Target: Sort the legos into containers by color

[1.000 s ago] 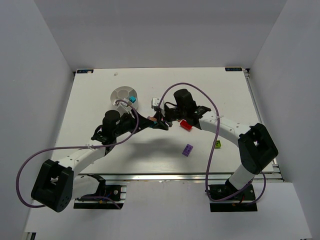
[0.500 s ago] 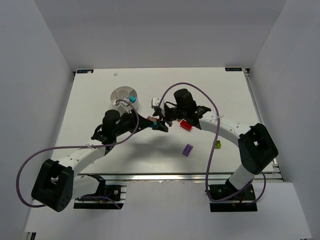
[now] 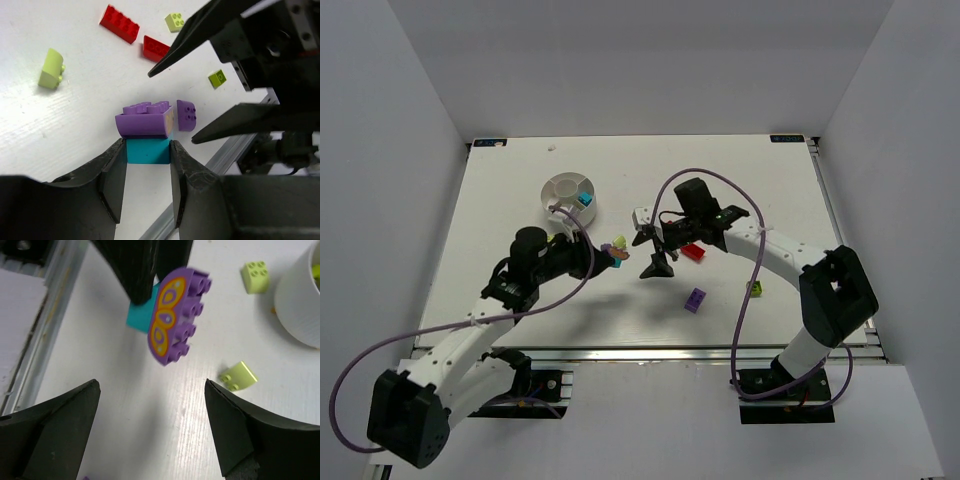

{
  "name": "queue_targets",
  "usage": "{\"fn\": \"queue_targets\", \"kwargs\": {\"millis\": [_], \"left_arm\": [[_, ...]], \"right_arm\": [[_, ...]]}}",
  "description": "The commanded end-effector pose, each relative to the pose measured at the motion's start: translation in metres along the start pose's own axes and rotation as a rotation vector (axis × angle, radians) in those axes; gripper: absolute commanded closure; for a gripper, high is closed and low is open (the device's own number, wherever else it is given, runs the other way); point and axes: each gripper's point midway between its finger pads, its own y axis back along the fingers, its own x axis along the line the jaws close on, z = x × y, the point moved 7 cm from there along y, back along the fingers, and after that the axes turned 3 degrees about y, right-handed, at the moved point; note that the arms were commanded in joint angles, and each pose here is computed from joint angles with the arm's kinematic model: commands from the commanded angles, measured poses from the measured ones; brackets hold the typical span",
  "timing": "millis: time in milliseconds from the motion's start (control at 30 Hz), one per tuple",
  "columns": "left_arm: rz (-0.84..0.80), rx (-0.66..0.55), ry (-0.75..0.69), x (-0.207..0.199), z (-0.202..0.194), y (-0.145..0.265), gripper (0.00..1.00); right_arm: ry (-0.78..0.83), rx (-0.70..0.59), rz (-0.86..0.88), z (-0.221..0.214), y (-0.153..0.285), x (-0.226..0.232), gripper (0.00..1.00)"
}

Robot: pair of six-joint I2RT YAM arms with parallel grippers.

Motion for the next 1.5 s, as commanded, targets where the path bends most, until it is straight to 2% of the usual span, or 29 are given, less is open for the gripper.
{"fn": "queue_targets", "kwargs": {"millis": [0, 167, 267, 567, 1133, 1233, 1267, 1467], "left_arm": [[-0.011, -0.001, -0.222, 0.000, -0.005, 0.020, 0.84], [-0.031, -0.033, -0.393, -0.004, -0.008, 0.043, 0.85], [-0.021, -0.041, -0.430, -0.004, -0.009, 0.049, 0.86], [-0.012, -0.035, -0.446, -0.002, -0.008, 0.047, 0.88], [-0.046, -0.039, -0.457, -0.007, -0.005, 0.045, 0.90], [-0.044, -0.037, -0.455, -0.007, -0.005, 0.045, 0.90], [-0.043, -0.034, -0.454, -0.006, -0.006, 0.045, 0.90], [-0.037, -0.024, -0.455, -0.005, -0.008, 0.046, 0.91]], "right_arm": [[0.105, -0.103, 0.133, 0.026, 0.006, 0.012, 0.11], [0.092, -0.162, 0.204, 0.039, -0.002, 0.006, 0.11], [0.089, -0.169, 0.228, 0.050, -0.011, 0.002, 0.10], [0.077, -0.177, 0.236, 0.067, -0.027, -0.003, 0.12], [0.025, -0.194, 0.322, 0.064, -0.058, -0.016, 0.29], [0.020, -0.203, 0.335, 0.066, -0.059, -0.018, 0.40], [0.021, -0.208, 0.343, 0.067, -0.059, -0.017, 0.48], [0.034, -0.216, 0.376, 0.068, -0.057, -0.015, 0.67]]}}
